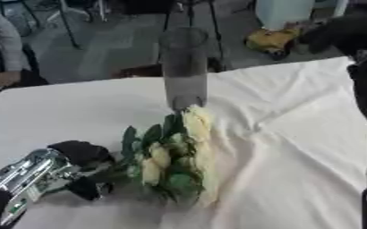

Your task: Arrange flowers into the vase.

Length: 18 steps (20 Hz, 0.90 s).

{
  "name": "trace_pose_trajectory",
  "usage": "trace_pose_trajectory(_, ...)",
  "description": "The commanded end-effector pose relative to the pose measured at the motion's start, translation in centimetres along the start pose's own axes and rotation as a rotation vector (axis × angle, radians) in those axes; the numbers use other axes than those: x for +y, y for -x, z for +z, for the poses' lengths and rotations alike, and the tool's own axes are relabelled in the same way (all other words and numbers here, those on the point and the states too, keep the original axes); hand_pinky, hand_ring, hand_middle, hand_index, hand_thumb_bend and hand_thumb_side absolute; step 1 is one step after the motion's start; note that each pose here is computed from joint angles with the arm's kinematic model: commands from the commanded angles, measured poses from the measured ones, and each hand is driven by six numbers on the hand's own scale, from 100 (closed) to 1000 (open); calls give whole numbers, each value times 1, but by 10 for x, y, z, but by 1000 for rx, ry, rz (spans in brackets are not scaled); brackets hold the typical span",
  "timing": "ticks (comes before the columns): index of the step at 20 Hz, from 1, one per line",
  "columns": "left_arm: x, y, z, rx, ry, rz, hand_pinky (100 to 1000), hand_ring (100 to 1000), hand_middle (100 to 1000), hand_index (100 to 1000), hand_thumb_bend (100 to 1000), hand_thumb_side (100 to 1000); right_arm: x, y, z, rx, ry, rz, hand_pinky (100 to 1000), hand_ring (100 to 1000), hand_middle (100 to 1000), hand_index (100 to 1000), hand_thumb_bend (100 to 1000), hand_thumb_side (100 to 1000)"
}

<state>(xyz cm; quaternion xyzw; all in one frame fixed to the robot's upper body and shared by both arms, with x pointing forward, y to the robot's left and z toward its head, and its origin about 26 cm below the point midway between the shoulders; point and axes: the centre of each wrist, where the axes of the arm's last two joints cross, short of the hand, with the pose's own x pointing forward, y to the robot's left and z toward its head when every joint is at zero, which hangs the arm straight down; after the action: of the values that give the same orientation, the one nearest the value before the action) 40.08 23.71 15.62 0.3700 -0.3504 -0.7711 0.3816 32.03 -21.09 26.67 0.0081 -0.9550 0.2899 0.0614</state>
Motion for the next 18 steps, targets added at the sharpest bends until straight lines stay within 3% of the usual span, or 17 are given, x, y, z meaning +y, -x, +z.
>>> trace_pose_trajectory(1, 0, 7, 0, 28, -30, 1, 746, 777, 793, 897, 103, 704, -6, -5, -6, -29, -2, 14, 742, 712, 588, 817, 210, 1000)
trace_pose_trajectory(5, -1, 7, -2, 29, -45, 12, 698, 707, 730, 839, 100, 682, -6, -5, -5, -29, 0, 14, 742, 712, 589, 817, 209, 1000)
trace_pose_trajectory(10, -1, 7, -2, 28, -44, 16, 698, 707, 730, 839, 100, 682, -6, -5, -5, -28, 1, 13, 742, 712, 589, 817, 209, 1000)
trace_pose_trajectory(11, -2, 7, -2, 26, -42, 17, 620, 636, 666, 783, 100, 660, -6, -5, -5, -28, 1, 13, 742, 712, 588, 817, 208, 1000)
trace_pose_trajectory(18, -7, 7, -10, 37, -28, 33, 510, 547, 586, 672, 100, 607, -7, -5, -5, -28, 7, 13, 743, 711, 587, 817, 209, 1000)
